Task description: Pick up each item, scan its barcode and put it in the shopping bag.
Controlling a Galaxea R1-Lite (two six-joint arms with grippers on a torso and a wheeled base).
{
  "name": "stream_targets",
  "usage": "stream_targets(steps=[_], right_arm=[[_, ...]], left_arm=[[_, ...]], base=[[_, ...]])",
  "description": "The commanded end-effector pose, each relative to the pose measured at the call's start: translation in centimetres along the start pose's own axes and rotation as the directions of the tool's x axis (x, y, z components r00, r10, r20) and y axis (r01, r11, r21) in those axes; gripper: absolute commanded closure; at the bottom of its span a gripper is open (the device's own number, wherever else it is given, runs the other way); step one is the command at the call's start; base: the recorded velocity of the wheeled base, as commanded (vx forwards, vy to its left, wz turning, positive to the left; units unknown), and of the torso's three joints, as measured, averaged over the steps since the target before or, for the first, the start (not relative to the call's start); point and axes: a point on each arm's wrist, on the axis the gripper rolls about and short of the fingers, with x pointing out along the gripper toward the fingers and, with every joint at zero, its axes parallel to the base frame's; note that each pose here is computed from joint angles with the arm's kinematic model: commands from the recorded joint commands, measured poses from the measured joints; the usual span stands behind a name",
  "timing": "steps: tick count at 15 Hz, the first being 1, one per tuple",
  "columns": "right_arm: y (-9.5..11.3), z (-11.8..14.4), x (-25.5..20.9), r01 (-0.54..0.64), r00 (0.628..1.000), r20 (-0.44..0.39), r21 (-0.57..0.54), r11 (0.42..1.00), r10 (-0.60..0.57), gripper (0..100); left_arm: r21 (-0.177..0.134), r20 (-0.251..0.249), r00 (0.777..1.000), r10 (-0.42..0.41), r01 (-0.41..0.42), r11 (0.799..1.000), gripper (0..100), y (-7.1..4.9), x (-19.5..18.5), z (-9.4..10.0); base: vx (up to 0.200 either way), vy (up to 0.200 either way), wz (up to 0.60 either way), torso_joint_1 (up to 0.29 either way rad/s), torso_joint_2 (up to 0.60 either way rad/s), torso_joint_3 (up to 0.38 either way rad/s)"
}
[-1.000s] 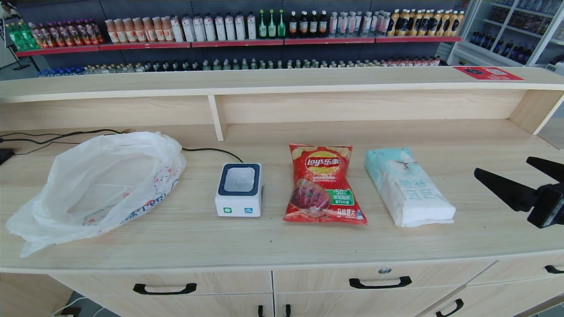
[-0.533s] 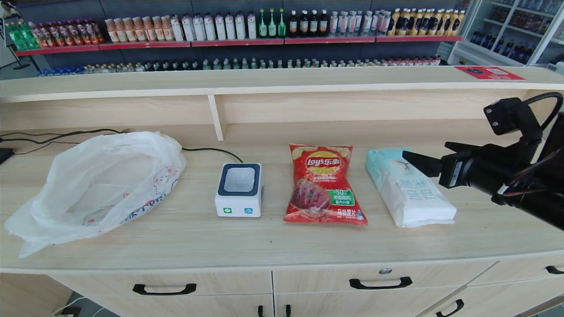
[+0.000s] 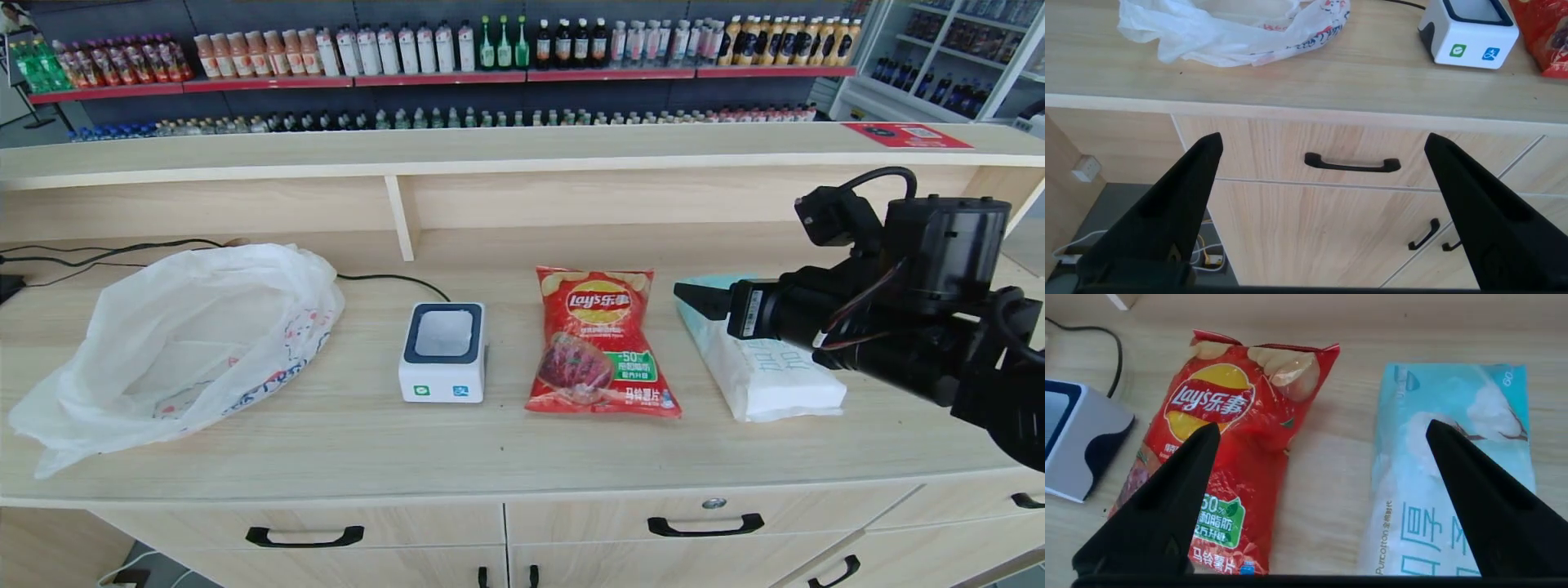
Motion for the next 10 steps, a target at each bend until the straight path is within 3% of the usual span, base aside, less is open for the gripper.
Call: stream_targets(steps=[1,3,7,10], right_arm=[[1.6,-0.1,0.5,-0.023,1.000,-0.001,0.034,0.999,0.023,0],[1.9,-0.4,1.1,0.008,1.000,-0.007,0.046,0.999,-0.008,0],[-2.6,-0.1,0.0,0.164,0.985,-0.034,-0.057,0.985,-0.167,0],[-3.6,-0.5,-0.7,0.190,0.973,-0.117,-0.067,0.979,-0.197,0]], left_arm=[[0.000,-0.002,1.000,0.002,-0.002,1.000,0,0.0,0.0,0.0],[0.000,0.000,1.000,0.000,0.000,1.000,0,0.0,0.0,0.0],[0.000,-0.002,1.000,-0.001,0.001,1.000,0,0.0,0.0,0.0],[0.000,0.000,1.000,0.000,0.000,1.000,0,0.0,0.0,0.0]], base=[[0.000,0.000,0.00,0.000,0.00,0.000],[0.000,0.000,0.00,0.000,0.00,0.000],[0.000,0.000,0.00,0.000,0.00,0.000],[0.000,0.000,0.00,0.000,0.00,0.000]])
